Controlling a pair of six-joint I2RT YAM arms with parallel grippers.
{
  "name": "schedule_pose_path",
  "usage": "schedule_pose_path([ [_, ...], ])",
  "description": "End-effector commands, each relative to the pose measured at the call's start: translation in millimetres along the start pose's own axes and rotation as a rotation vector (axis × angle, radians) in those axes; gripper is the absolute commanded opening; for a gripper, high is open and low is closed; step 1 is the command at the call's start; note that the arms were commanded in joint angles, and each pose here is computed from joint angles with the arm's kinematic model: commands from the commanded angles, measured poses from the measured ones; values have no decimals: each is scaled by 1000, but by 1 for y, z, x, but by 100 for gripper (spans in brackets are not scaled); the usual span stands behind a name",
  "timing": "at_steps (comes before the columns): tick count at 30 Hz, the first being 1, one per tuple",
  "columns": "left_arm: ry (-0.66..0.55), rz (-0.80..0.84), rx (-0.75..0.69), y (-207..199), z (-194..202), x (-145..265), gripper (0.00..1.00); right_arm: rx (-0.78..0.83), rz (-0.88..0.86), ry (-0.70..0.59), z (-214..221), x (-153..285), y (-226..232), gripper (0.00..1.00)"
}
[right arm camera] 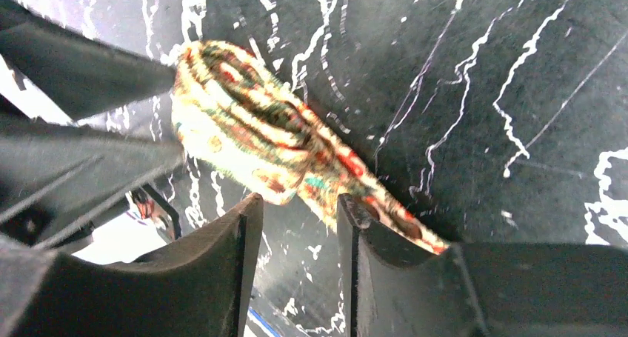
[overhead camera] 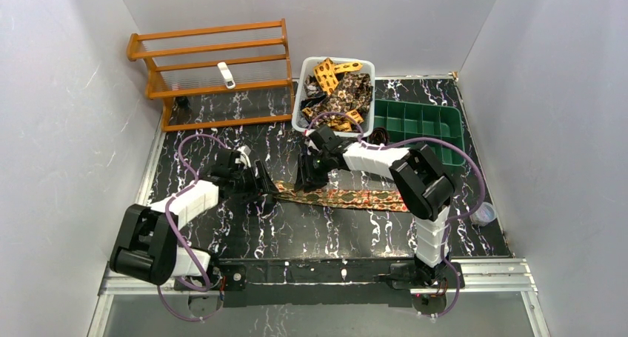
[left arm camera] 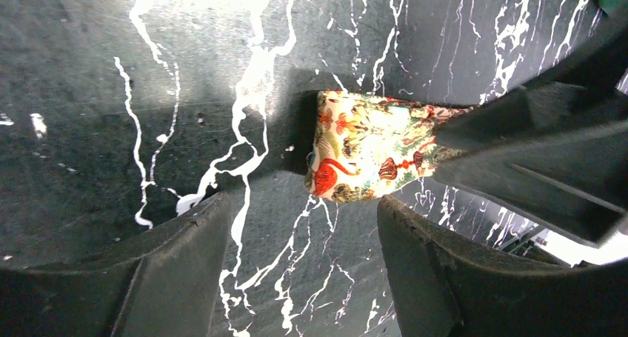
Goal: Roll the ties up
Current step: Roll the tie at the center of the board.
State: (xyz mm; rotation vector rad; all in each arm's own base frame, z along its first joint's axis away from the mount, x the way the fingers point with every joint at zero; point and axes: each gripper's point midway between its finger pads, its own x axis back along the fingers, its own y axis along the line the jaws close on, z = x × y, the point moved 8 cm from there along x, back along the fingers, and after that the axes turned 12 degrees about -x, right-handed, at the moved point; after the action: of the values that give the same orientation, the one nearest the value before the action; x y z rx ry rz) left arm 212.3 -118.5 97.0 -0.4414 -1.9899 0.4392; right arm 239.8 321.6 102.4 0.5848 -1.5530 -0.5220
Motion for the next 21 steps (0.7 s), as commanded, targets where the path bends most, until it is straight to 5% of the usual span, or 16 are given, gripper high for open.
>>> schedule_pose_path([
  [1, -25, -34, -12, 0, -12, 16, 70, 165, -96, -82, -3, 48, 35, 54],
  [5, -50, -36, -8, -2, -18, 23, 71, 221, -1, -244, -3, 78, 28, 64],
  [9, -54, -52, -16, -2, -20, 28, 72, 97, 201, -402, 1, 111, -17, 72],
  [21, -50, -54, -12, -1, -17, 31, 74, -370, 472, -545, 43, 174, -148, 61],
])
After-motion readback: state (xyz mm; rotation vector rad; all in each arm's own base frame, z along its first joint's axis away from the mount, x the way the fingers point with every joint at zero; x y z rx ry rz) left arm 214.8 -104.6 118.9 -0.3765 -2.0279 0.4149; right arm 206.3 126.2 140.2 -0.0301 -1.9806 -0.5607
